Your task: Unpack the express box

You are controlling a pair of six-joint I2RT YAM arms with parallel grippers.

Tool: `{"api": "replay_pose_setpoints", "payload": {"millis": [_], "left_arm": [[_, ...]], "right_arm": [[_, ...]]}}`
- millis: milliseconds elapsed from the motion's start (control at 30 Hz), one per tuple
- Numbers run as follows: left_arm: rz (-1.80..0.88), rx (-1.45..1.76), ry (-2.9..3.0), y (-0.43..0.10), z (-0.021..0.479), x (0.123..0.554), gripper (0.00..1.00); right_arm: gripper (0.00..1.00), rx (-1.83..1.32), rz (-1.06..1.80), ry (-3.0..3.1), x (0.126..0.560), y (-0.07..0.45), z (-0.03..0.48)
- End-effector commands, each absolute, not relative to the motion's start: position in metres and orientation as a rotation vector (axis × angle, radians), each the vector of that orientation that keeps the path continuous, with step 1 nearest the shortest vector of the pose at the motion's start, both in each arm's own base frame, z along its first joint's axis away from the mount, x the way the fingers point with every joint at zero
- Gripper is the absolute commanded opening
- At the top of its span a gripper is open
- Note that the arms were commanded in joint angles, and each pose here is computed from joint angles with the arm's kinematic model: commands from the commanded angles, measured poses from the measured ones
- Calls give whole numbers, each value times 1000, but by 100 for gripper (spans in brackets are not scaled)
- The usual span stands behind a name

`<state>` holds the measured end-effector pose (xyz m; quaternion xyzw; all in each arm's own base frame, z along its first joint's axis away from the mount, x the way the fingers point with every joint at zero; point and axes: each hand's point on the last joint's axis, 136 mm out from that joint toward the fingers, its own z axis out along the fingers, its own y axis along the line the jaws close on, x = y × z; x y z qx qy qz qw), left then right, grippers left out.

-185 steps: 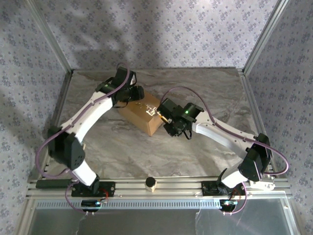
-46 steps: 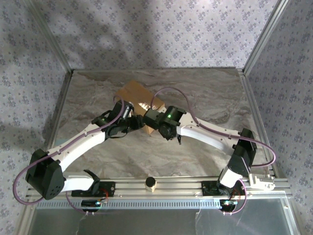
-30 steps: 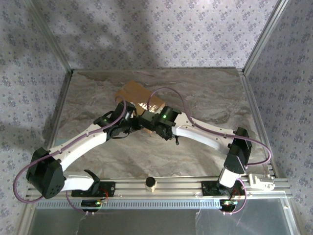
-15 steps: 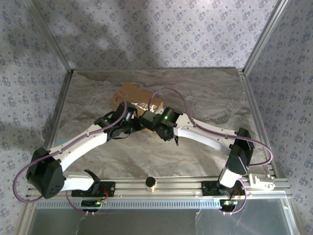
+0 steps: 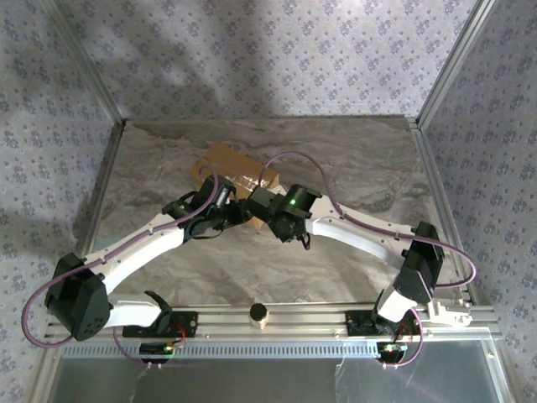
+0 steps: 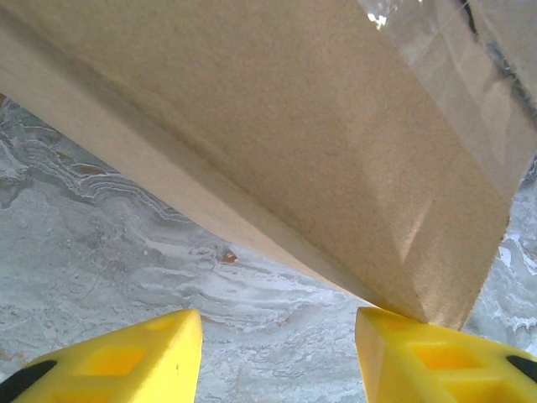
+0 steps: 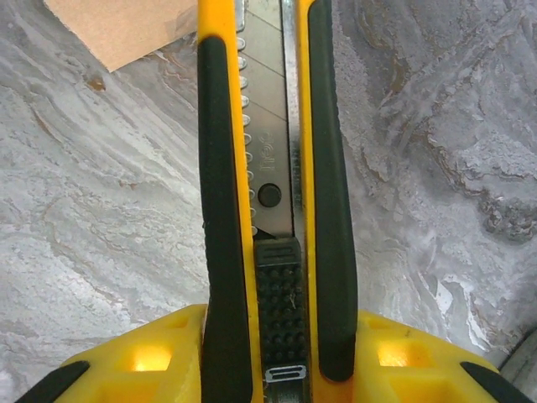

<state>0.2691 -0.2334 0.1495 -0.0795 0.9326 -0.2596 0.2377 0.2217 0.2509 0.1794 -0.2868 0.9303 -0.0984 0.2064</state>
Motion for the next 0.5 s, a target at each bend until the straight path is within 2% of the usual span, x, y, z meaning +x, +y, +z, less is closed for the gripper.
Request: {"api": "replay_pose_setpoints", "payload": {"millis": [0,467], "left_arm": [[-705,-211,2507,-238,164,280,52],[-640,-202,2505,-229,171,280,51]], "right_arm": [[0,-1042,-43,2589,192,286,178],[0,-1094,-111,2559,187,285,176]]}}
